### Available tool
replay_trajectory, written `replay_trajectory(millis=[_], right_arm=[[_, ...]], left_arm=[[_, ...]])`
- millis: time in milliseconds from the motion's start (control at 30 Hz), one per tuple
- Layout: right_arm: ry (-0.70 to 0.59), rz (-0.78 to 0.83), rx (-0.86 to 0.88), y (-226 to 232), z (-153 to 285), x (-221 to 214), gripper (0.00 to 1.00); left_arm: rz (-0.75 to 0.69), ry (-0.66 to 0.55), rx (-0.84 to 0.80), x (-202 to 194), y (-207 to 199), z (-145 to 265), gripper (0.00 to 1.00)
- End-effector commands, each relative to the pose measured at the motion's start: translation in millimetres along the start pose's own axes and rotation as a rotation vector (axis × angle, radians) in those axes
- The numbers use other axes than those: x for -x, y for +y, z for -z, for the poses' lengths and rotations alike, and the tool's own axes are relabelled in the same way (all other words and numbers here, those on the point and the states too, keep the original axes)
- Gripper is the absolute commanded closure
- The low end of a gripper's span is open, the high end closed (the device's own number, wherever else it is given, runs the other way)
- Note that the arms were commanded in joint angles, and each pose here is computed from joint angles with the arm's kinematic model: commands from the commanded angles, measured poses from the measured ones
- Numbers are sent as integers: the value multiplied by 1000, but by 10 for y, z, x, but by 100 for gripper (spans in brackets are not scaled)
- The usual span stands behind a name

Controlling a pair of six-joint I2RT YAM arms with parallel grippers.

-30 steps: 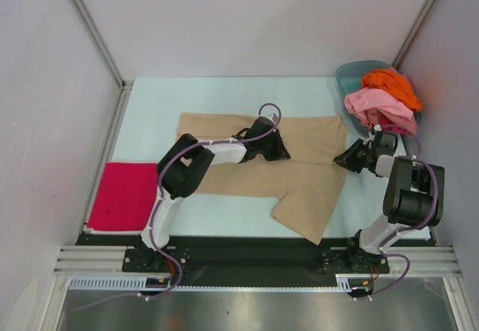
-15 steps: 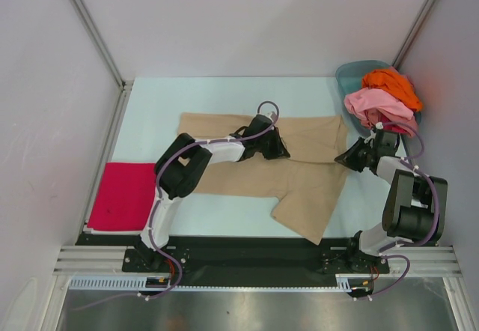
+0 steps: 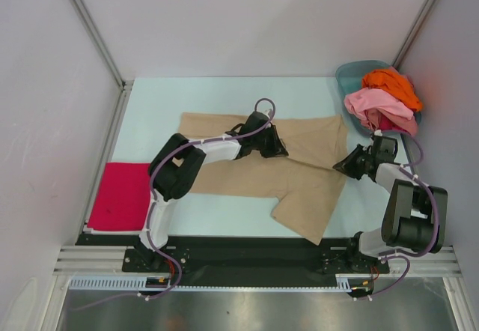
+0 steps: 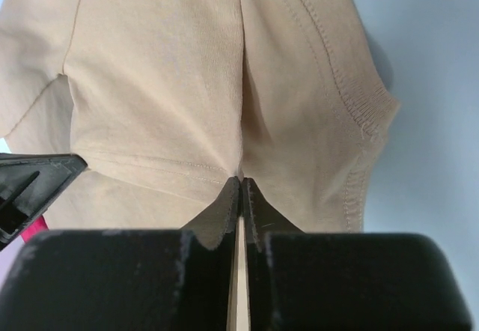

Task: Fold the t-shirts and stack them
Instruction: Fold the tshirt

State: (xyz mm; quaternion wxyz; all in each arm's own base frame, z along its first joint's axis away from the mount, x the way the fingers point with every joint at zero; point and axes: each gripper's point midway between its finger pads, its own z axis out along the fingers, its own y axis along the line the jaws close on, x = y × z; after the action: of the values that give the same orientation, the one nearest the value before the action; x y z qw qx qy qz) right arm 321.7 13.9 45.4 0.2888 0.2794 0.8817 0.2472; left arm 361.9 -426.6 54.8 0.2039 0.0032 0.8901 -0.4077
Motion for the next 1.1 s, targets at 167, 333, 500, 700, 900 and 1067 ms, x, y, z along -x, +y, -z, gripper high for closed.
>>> replay_trajectory(millis=[167, 333, 500, 700, 900, 1067], right_arm=[[3, 8, -24, -24, -38, -22, 87], [-88, 114, -119, -13, 166, 218, 68], [-199, 193, -130, 203, 209, 595, 52], [-238, 328, -218, 517, -231, 970, 56], [-325, 433, -314, 898, -583, 1394, 83], [-314, 491, -418, 860, -898, 1555, 87]], left_arm=[[0, -23, -1, 139, -61, 157, 88], [-30, -13, 42, 87, 49, 300, 66], [-68, -87, 69, 240, 121, 661, 57], [-52, -187, 114, 746, 436, 1169, 55], [61, -279, 134, 1302, 989, 1492, 56], [149, -341, 160, 1736, 1461, 1647, 57]])
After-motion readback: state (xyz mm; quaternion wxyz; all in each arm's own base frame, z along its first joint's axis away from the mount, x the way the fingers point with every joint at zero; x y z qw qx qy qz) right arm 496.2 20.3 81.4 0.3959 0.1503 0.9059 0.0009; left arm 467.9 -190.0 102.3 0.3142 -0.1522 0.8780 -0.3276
